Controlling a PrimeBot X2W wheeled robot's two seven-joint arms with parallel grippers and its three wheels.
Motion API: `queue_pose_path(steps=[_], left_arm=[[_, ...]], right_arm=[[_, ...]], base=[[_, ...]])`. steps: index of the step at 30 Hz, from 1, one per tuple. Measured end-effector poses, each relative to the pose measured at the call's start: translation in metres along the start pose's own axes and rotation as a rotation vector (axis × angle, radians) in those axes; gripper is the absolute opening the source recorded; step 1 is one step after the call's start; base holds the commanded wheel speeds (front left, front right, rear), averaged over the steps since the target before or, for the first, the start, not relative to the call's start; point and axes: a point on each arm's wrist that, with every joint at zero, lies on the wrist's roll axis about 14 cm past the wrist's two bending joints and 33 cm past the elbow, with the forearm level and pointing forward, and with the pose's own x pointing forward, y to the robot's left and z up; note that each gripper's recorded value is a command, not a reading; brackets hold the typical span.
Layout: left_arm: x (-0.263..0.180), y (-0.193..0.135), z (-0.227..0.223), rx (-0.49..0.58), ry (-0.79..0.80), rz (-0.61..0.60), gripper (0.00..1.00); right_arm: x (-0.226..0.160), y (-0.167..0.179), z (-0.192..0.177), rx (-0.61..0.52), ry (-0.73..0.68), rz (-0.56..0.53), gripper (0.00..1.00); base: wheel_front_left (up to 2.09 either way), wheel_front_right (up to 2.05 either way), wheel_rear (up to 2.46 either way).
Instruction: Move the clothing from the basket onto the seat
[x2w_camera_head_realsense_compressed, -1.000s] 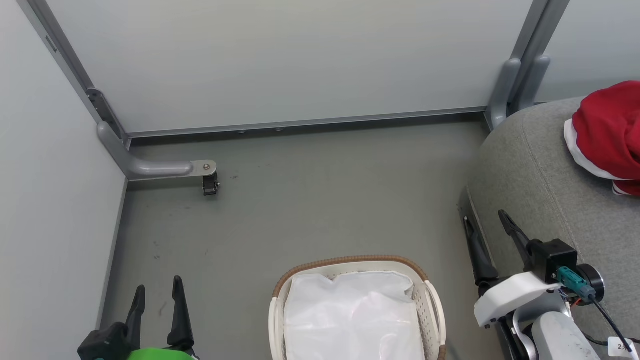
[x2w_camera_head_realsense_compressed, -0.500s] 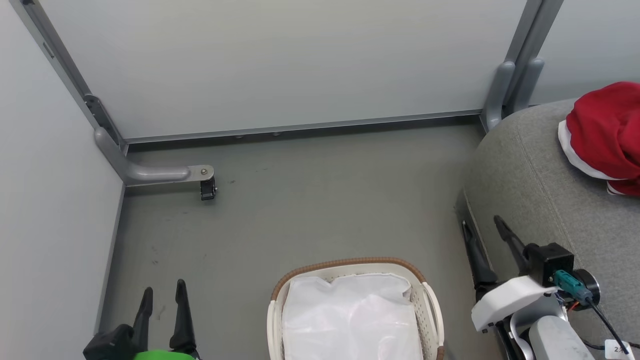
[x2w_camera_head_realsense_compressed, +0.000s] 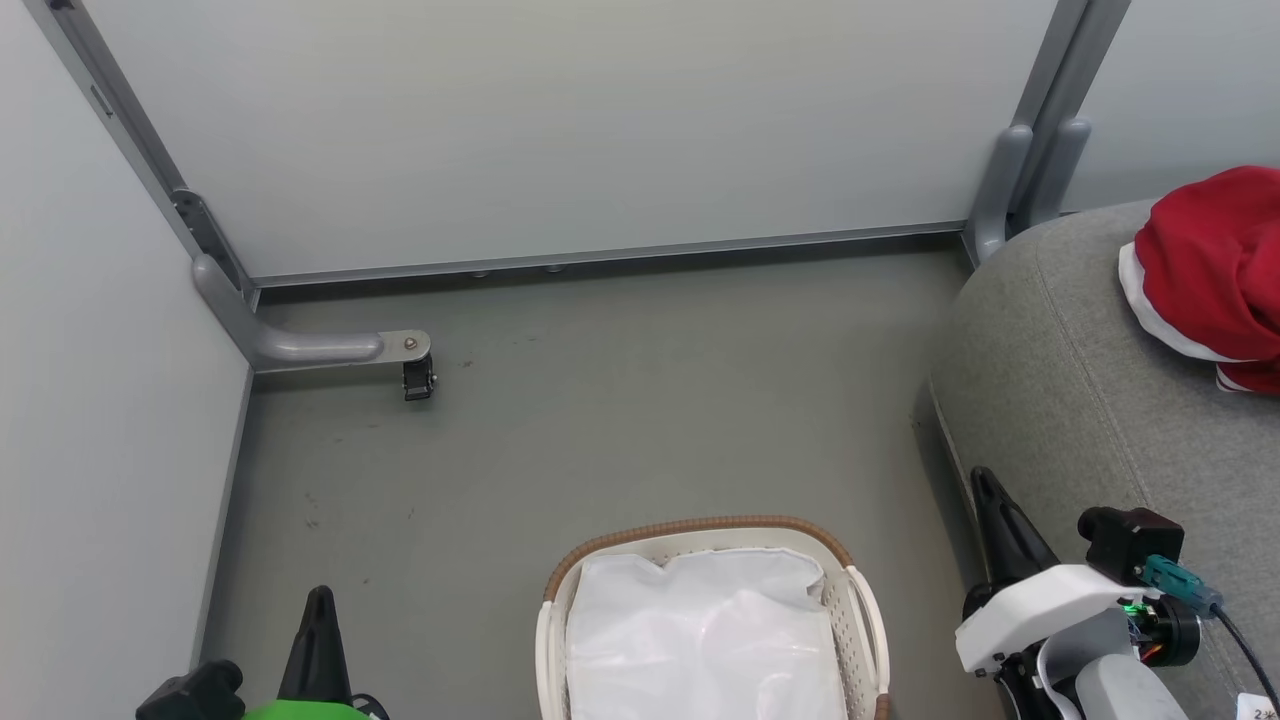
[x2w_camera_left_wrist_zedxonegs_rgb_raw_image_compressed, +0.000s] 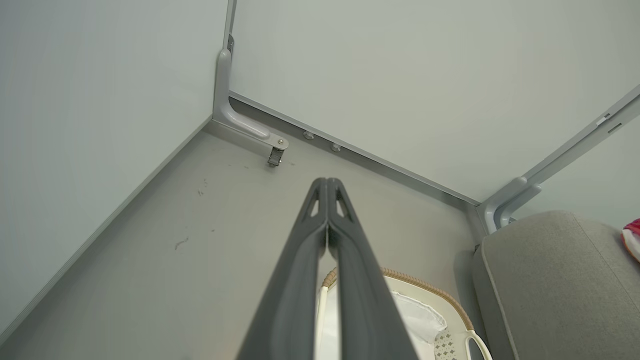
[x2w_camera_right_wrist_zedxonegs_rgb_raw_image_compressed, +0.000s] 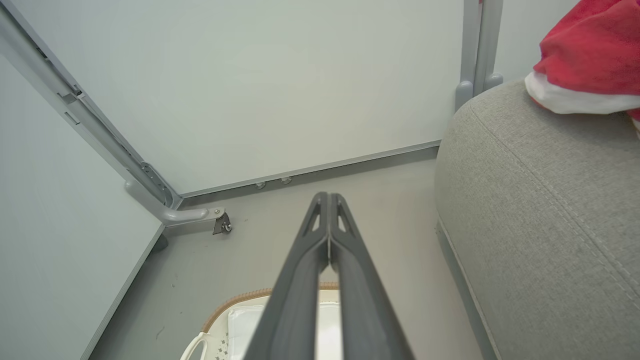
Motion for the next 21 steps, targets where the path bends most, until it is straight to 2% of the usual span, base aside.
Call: queue_pose_path(steps=[21], left_arm=[[0.01, 0.005, 0.015, -0.294, -0.009, 0.028, 0.0]], right_arm=[[0.001, -0.011, 0.007, 0.344, -0.006, -0.06, 0.0]], base=[[0.0, 0.0, 0.0]])
